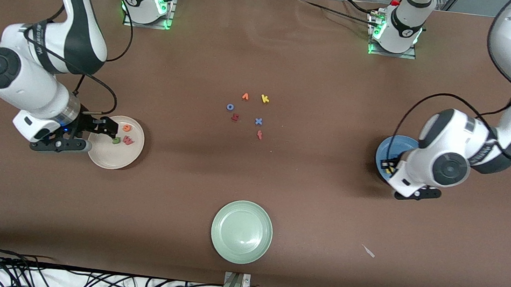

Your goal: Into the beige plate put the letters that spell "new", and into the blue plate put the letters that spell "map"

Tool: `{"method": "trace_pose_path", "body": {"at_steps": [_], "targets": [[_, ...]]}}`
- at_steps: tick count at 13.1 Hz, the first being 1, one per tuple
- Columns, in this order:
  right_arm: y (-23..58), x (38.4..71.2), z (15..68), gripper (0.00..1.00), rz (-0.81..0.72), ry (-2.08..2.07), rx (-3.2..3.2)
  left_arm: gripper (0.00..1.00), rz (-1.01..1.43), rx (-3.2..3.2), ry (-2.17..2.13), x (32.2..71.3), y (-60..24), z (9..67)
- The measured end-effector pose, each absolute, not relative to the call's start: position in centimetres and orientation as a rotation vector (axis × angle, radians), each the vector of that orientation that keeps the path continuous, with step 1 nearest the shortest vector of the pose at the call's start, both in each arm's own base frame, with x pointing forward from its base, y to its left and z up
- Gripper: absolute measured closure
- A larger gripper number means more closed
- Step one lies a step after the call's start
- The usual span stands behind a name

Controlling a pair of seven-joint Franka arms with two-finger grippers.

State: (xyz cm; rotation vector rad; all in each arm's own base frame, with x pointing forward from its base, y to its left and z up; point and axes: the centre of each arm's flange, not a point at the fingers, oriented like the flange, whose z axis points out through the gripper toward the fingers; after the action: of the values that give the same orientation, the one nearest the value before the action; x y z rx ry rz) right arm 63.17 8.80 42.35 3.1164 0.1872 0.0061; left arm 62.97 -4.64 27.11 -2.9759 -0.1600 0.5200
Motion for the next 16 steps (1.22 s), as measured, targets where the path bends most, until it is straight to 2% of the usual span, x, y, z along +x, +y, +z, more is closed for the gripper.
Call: {"method": "trace_pose_path", "body": {"at_steps": [3,4,9,11,16], "targets": [[8.3,61.3,47.2,0.0,-0.042,0.175,3.109,0.72,0.613,-2.987,-0.11,62.1,-1.3,25.0],[7.9,60.5,48.9,0.0,-0.058,0.167,3.107,0.68,0.629,-2.987,-0.105,62.0,-1.3,24.4],[5.1,58.4,56.5,0.0,-0.09,0.11,3.108,0.15,0.538,-3.009,-0.137,63.8,-0.7,27.1],[4.7,58.3,57.5,0.0,-0.103,0.097,3.117,0.0,0.492,-3.01,-0.133,64.7,-0.1,29.6],[1.2,57.8,57.5,0.0,-0.199,0.074,3.152,0.0,0.479,-3.023,-0.084,65.4,3.7,38.2]]}}
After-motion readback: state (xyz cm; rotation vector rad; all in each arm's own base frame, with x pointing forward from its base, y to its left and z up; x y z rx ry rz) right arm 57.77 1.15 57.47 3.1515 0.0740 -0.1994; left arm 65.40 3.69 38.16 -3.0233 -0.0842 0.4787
